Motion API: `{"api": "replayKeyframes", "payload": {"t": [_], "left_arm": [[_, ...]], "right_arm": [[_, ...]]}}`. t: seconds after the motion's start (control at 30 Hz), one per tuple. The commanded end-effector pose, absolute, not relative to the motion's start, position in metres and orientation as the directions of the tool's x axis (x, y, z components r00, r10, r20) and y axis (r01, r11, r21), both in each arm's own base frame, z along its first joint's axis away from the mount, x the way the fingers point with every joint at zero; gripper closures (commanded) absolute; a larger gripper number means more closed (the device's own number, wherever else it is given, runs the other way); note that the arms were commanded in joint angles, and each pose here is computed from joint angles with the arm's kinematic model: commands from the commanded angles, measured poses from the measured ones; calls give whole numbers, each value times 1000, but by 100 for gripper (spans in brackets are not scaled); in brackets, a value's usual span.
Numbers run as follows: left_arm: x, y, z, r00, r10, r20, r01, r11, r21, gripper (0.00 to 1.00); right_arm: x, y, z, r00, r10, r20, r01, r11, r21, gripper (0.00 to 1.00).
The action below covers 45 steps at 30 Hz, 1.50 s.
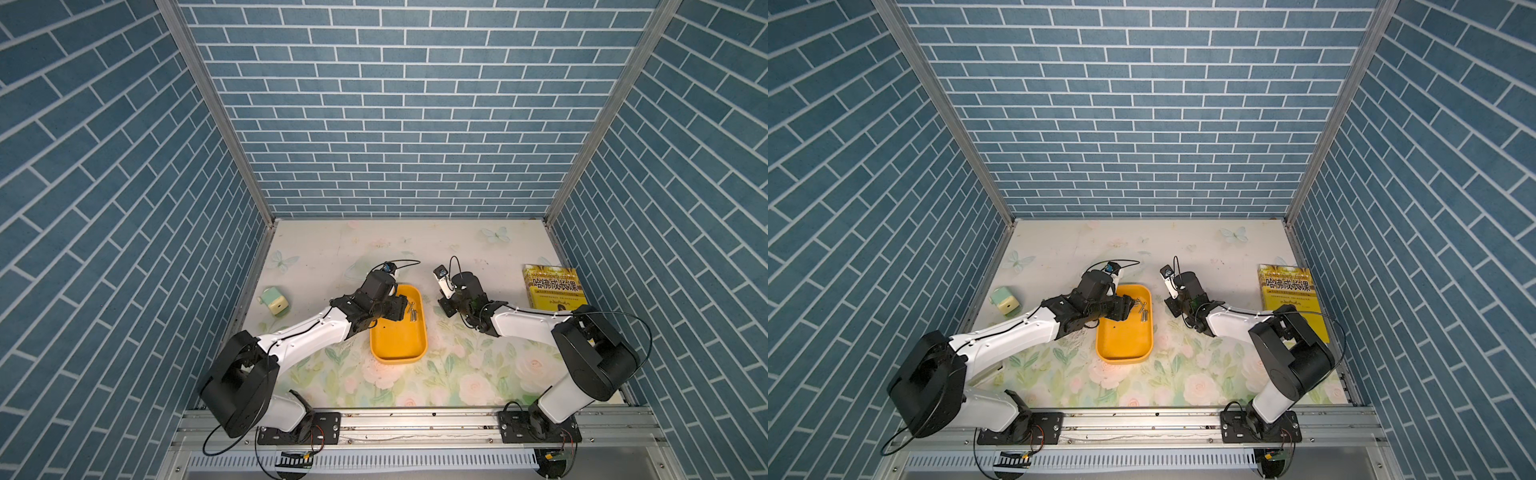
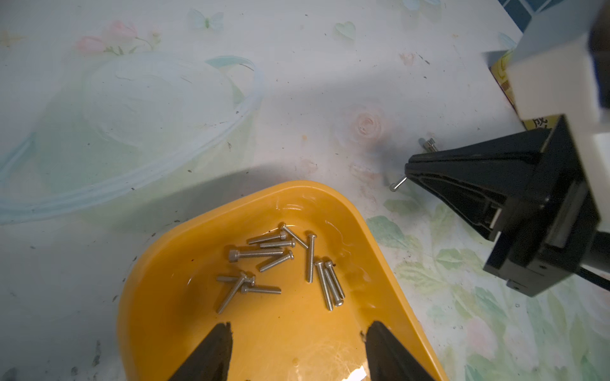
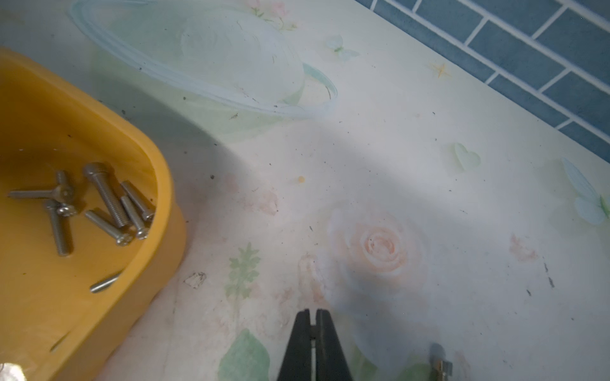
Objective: Take out the screws from the storage box
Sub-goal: Place the screw at the center of the board.
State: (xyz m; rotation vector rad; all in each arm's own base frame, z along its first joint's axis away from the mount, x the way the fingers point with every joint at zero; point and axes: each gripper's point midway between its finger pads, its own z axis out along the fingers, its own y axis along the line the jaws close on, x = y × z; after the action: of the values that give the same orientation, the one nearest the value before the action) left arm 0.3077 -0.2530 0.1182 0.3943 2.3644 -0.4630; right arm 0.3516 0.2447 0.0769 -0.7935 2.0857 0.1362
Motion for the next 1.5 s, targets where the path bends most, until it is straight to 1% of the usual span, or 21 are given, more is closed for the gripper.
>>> {"api": "replayKeyframes", "payload": {"t": [0.0,0.4,0.5,0.57,0.7,0.83,0.97,1.1,1.2,1.3,1.47], "left_arm": [[304,-255,110,-737,197,-646,410,890,-196,32],[318,-245,66,-810,262,-524,336,941,-48,34],[322,-247,61,-816,270,-512,333,942,-35,36],[324,-248,56,-821,277,-499,334,942,-27,40],[324,-251,47,-833,283,-476,338,941,-33,45],[320,-254,41,-856,263,-445,321,945,-59,45],[315,-260,42,-877,232,-420,302,947,-109,44],[311,-259,37,-893,216,-395,282,952,-116,45],[309,-258,27,-909,208,-361,263,959,-109,52],[311,-260,23,-917,190,-351,243,963,-114,53],[316,-257,18,-924,170,-343,212,973,-91,51]], "right_arm": [[355,232,69,-468,-439,-767,-521,838,-162,100],[362,222,43,-549,-445,-707,-482,860,-167,100],[364,220,36,-562,-450,-694,-478,861,-171,100],[364,219,33,-567,-452,-689,-478,861,-172,100],[366,216,27,-577,-449,-682,-476,863,-166,100],[368,217,21,-587,-453,-671,-482,862,-160,100],[369,218,21,-586,-455,-670,-487,859,-158,97],[369,217,20,-588,-451,-671,-487,860,-151,96],[369,219,16,-593,-455,-664,-495,857,-145,94],[369,221,17,-592,-457,-664,-502,854,-141,93],[366,220,22,-578,-449,-681,-504,853,-134,80]]}}
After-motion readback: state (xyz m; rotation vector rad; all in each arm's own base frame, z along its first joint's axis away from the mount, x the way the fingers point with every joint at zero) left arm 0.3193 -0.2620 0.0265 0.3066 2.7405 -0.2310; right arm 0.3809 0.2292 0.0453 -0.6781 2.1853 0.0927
